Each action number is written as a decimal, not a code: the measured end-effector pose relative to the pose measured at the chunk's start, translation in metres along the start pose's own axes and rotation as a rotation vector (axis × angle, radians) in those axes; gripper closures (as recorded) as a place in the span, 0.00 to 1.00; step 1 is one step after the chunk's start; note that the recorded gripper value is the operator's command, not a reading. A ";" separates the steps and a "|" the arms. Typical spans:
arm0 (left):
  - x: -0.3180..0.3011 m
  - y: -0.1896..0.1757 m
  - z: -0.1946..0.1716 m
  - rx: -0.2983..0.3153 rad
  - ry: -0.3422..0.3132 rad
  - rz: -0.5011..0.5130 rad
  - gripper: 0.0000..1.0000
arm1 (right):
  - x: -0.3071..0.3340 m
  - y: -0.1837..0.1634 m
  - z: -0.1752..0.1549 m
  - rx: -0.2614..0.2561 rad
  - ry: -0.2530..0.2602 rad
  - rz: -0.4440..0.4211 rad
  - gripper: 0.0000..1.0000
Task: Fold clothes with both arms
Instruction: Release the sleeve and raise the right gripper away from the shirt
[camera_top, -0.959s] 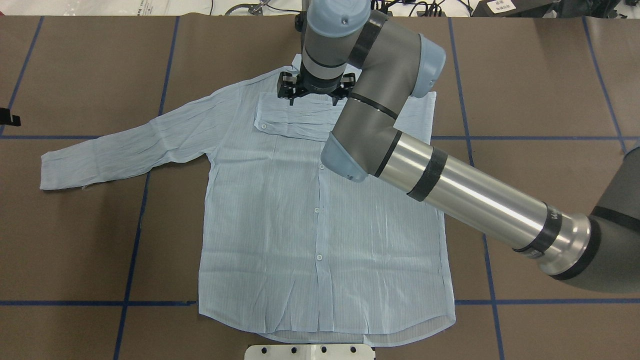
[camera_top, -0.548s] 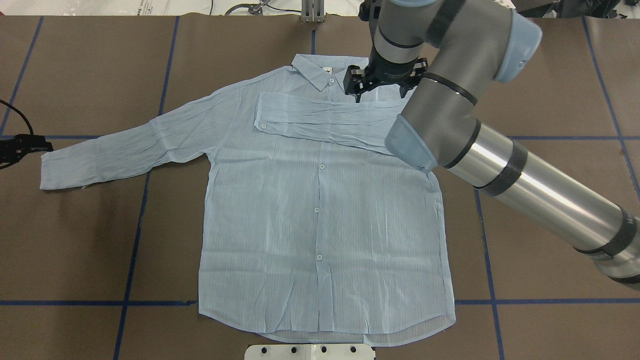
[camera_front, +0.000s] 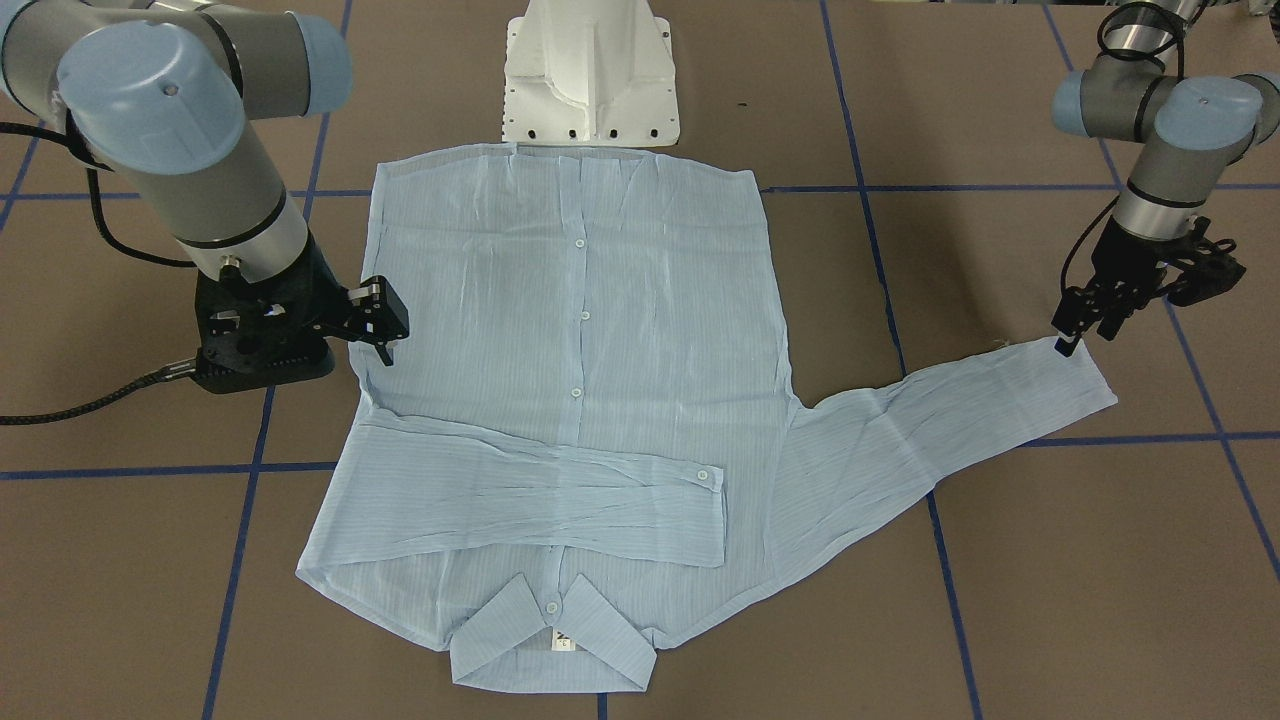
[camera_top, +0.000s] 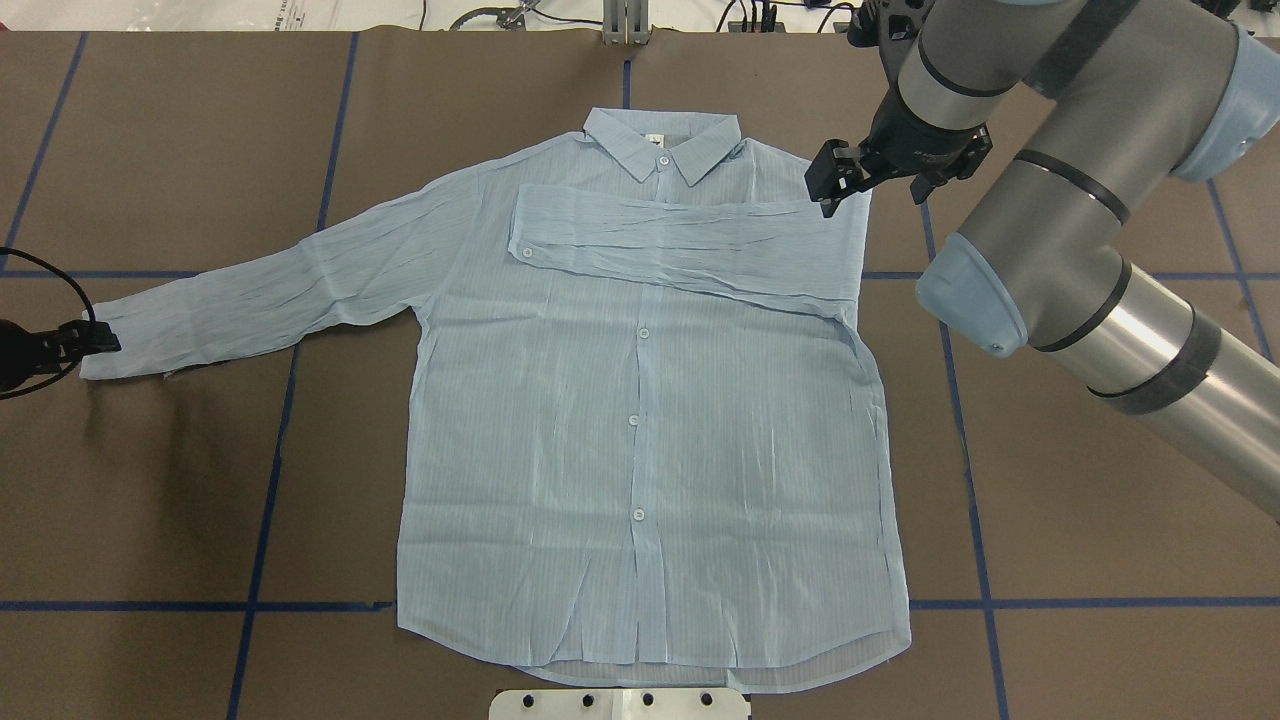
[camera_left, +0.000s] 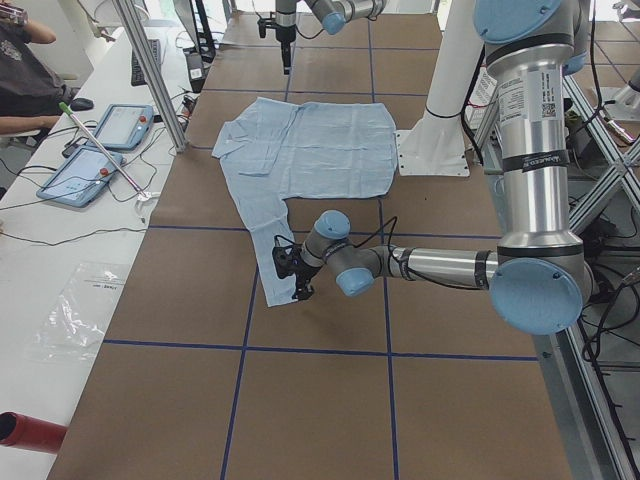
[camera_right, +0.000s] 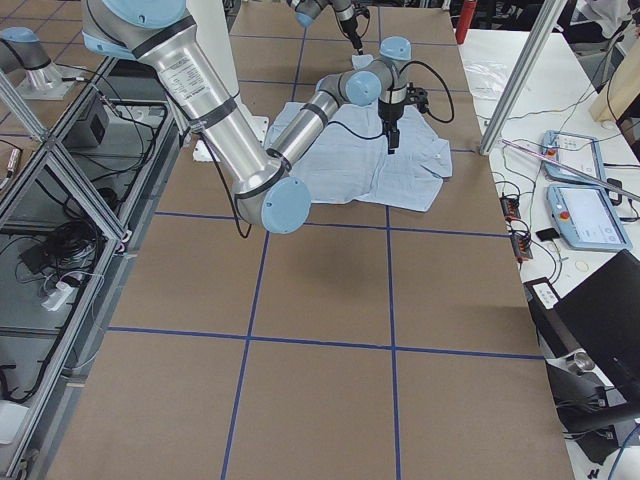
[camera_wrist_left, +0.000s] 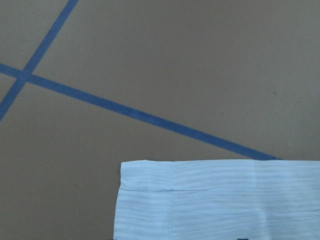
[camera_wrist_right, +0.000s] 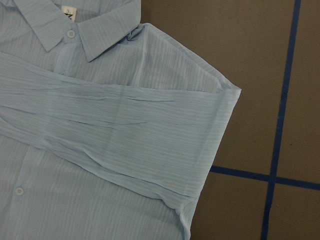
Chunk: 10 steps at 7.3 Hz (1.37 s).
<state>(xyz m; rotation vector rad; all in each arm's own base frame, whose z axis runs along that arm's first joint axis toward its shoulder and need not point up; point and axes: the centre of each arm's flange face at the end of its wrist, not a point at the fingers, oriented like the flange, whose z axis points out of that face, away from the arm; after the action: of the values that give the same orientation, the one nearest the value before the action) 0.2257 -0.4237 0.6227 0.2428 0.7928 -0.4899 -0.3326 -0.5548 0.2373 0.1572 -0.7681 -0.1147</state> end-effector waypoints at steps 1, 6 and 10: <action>-0.002 0.003 0.002 -0.005 -0.007 0.002 0.31 | 0.003 0.003 0.000 0.000 0.000 -0.002 0.00; -0.006 0.009 0.007 -0.016 -0.022 0.008 0.45 | 0.006 0.005 0.001 0.000 0.004 0.000 0.00; -0.008 0.011 0.010 -0.020 -0.028 0.010 0.49 | 0.008 0.005 0.003 -0.001 0.008 0.001 0.00</action>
<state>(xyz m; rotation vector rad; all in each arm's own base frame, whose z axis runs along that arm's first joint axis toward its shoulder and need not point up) 0.2328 -0.4158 0.6354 0.2209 0.7689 -0.4747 -0.3287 -0.5509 0.2457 0.1558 -0.7603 -0.1132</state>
